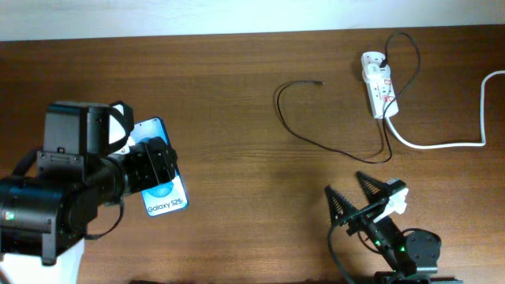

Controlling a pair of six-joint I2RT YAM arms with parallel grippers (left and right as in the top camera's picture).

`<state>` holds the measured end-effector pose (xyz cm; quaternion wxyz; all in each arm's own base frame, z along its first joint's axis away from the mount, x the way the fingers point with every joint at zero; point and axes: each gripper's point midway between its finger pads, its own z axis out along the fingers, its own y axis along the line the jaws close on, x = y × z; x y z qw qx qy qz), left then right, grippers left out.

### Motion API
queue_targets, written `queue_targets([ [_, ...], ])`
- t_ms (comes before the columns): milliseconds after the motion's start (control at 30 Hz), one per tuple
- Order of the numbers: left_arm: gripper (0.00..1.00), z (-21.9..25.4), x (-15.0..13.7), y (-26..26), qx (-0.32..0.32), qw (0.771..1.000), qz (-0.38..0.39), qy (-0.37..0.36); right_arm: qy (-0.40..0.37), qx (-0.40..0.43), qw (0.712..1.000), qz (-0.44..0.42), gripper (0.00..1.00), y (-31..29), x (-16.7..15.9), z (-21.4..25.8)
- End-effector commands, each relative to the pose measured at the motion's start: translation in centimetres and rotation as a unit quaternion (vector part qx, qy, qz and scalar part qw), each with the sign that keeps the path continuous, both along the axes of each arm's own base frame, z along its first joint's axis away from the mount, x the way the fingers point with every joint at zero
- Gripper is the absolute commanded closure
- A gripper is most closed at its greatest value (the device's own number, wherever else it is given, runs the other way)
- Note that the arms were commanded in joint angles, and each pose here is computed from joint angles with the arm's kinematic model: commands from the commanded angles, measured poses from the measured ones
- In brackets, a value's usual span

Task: Plug charger to phone and switch on socket
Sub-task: 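Lift the phone with the left gripper and tilt it upright, then reach the right gripper to the phone and grasp its side edge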

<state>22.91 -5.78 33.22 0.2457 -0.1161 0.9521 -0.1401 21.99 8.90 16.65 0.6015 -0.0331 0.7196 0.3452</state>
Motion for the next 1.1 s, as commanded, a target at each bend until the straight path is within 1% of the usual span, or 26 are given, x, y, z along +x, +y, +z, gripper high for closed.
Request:
queue_targets([
  [0,0.53,-0.2,1.3,-0.4,-0.019,1.000,0.020,0.009,0.139,0.152,0.960,0.189,0.01,4.9,-4.8,0.0],
  [67,0.52,-0.8,2.1,-0.5,-0.017,0.999,0.020,0.021,0.142,0.150,0.955,0.210,0.02,5.3,-5.4,0.1],
  [133,0.50,-1.7,2.8,-0.6,-0.017,0.999,0.026,0.039,0.172,0.180,0.946,0.210,0.02,5.4,-5.5,0.1],
  [200,0.50,-2.4,3.5,-1.1,-0.026,0.998,0.026,0.055,0.213,0.220,0.930,0.204,0.02,5.4,-5.5,0.1],
  [267,0.52,-2.8,4.5,-2.2,-0.050,0.997,0.013,0.065,0.214,0.221,0.929,0.205,0.02,5.4,-5.5,0.1],
  [300,0.53,-3.1,5.1,-2.7,-0.060,0.996,0.007,0.067,0.206,0.219,0.931,0.206,0.01,5.4,-5.5,0.4],
  [400,0.52,-3.9,6.0,-2.9,-0.061,0.995,0.008,0.081,0.185,0.213,0.936,0.212,0.02,5.4,-5.5,1.1],
  [467,0.53,-4.2,6.5,-3.4,-0.076,0.993,0.013,0.089,0.170,0.203,0.941,0.211,0.02,5.4,-5.4,1.3],
  [533,0.53,-4.1,7.2,-4.1,-0.093,0.992,0.003,0.083,0.158,0.198,0.948,0.193,0.02,5.0,-4.8,1.3],
  [600,0.53,-3.9,7.8,-4.5,-0.111,0.990,0.017,0.080,0.153,0.200,0.951,0.181,0.02,4.7,-4.5,1.4],
  [733,0.54,-3.3,8.5,-6.4,-0.124,0.990,0.008,0.062,0.150,0.197,0.950,0.191,0.02,5.0,-4.7,1.5],
  [767,0.54,-3.2,8.6,-6.8,-0.124,0.991,0.005,0.058,0.148,0.194,0.949,0.197,0.02,5.2,-4.9,1.6],
  [833,0.54,-3.2,8.9,-8.0,-0.122,0.991,-0.011,0.051,0.122,0.156,0.954,0.226,0.02,6.2,-5.7,1.4],
  [900,0.53,-3.8,8.9,-8.7,-0.118,0.991,-0.019,0.061,0.122,0.130,0.955,0.236,0.02,6.9,-6.1,0.4],
  [967,0.53,-4.7,9.0,-9.4,-0.114,0.990,-0.027,0.075,0.132,0.119,0.959,0.220,0.02,7.0,-5.8,-0.6],
  [1067,0.53,-5.8,9.3,-10.2,-0.108,0.989,-0.034,0.093,0.120,0.110,0.966,0.199,0.02,7.0,-5.2,-0.7],
])
